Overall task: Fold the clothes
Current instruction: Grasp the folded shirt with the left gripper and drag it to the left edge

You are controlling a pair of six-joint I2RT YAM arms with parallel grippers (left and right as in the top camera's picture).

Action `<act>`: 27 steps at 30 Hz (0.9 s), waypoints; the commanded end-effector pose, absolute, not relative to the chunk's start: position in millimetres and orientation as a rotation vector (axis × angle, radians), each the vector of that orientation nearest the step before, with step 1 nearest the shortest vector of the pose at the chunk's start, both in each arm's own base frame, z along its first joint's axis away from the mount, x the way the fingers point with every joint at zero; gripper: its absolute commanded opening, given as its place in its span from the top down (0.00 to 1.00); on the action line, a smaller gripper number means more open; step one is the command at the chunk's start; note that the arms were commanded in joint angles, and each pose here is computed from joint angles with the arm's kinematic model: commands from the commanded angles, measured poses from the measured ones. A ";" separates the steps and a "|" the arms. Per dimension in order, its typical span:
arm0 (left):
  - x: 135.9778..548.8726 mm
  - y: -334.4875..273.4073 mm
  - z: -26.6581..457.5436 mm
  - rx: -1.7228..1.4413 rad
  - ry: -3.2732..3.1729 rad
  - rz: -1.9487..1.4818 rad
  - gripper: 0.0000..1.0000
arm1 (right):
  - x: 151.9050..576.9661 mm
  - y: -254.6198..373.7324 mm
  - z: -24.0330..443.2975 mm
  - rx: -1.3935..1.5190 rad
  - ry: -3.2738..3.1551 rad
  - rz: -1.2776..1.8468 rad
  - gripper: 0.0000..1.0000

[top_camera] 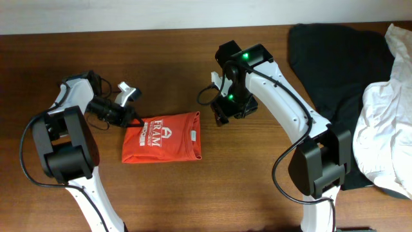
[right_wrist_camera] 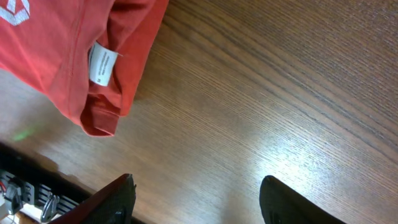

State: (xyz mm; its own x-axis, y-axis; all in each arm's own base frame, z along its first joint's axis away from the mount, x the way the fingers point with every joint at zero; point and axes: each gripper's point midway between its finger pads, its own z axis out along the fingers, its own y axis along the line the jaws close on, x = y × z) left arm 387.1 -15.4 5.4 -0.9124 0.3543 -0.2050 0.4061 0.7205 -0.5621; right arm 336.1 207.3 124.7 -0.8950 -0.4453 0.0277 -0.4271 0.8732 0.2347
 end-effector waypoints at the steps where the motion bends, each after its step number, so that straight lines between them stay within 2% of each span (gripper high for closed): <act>1: 413.2 23.6 -7.7 0.259 2.934 -0.757 0.99 | 335.4 202.0 123.6 0.692 -2.955 -0.326 0.33; 5: 469.2 92.8 12.9 -0.313 2.790 -0.595 0.99 | 334.5 201.6 123.6 0.690 -2.952 -0.324 0.32; 9: 489.3 157.0 34.9 -0.751 2.599 -0.573 0.99 | 334.5 201.6 123.6 0.684 -2.953 -0.324 0.32; 16: 449.4 238.3 33.4 -1.559 2.292 -0.654 0.99 | 333.7 201.2 123.7 0.683 -2.949 -0.323 0.32; 22: 402.5 290.0 22.2 -1.874 2.154 -0.505 0.99 | 332.6 200.7 123.8 0.682 -2.945 -0.321 0.32; 27: 377.4 316.7 19.6 -1.964 2.085 -0.468 0.99 | 331.3 200.1 123.8 0.679 -2.940 -0.318 0.33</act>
State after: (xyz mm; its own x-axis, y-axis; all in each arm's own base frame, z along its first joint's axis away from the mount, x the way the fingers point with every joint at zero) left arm 393.5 296.0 24.0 -0.1526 -0.9870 0.0498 -0.9002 0.1180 -0.4192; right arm 332.4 204.9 124.8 -0.8944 -0.4450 0.0460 -0.4237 0.8756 0.2318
